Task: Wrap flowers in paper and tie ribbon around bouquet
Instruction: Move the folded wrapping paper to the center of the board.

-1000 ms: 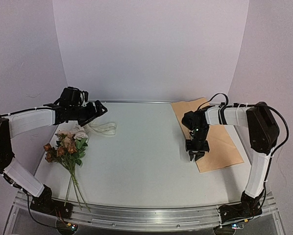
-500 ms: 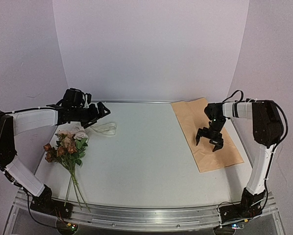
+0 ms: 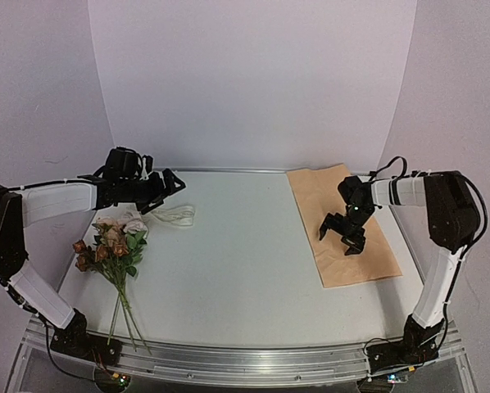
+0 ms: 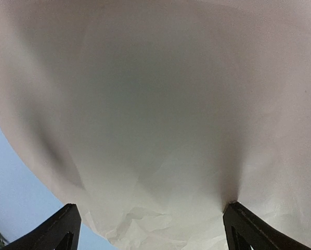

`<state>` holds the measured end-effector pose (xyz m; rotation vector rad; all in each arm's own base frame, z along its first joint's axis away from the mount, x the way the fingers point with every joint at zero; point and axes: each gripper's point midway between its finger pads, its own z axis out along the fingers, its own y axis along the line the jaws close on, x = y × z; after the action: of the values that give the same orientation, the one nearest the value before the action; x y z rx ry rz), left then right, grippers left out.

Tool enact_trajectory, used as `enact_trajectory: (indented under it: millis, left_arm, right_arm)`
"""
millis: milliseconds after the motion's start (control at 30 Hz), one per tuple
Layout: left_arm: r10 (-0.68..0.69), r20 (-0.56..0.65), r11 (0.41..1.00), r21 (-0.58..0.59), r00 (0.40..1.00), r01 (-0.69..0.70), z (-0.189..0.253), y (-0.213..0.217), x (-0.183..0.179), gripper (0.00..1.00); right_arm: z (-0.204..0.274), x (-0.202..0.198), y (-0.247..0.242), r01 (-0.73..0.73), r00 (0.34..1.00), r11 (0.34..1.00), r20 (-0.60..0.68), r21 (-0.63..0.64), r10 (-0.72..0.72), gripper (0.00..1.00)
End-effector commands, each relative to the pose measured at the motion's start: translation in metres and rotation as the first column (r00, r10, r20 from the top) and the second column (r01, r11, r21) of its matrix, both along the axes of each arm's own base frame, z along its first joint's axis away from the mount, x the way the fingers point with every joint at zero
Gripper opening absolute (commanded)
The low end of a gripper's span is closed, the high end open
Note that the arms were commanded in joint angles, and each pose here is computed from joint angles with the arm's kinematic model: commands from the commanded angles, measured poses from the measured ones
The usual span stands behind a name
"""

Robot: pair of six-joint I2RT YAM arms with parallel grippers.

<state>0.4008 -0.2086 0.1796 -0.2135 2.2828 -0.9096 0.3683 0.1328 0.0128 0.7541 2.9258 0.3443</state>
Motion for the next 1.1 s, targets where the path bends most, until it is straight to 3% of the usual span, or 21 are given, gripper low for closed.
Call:
enact_trajectory:
  millis: [0, 333, 533, 833, 1067]
  left_arm:
    - [0.011, 0.032, 0.999, -0.036, 0.999, -0.01, 0.014, 0.002, -0.002, 1.0]
    - [-0.018, -0.024, 0.997, -0.077, 1.0, 0.016, -0.007, -0.003, -0.014, 1.0]
    - [-0.082, -0.055, 0.985, -0.154, 0.995, 0.073, -0.021, -0.019, -0.017, 1.0]
    - [-0.188, -0.12, 0.96, -0.232, 0.975, 0.156, -0.051, -0.052, -0.004, 1.0]
    - [-0.241, -0.137, 0.952, -0.226, 0.961, 0.207, -0.066, -0.082, 0.003, 1.0]
  right_arm:
    - [-0.042, -0.06, 0.059, -0.106, 0.985, 0.993, -0.13, 0.051, 0.111, 0.98]
    - [-0.04, -0.128, 0.107, -0.308, 0.939, 0.951, -0.168, -0.021, 0.3, 0.98]
    - [-0.021, -0.15, 0.104, -0.396, 0.913, 0.91, -0.157, -0.122, 0.376, 0.98]
    - [0.022, -0.125, 0.011, -0.279, 0.96, 0.927, -0.067, -0.252, 0.27, 0.98]
    - [0.015, -0.097, -0.054, -0.082, 0.993, 0.983, -0.103, -0.167, 0.065, 0.98]
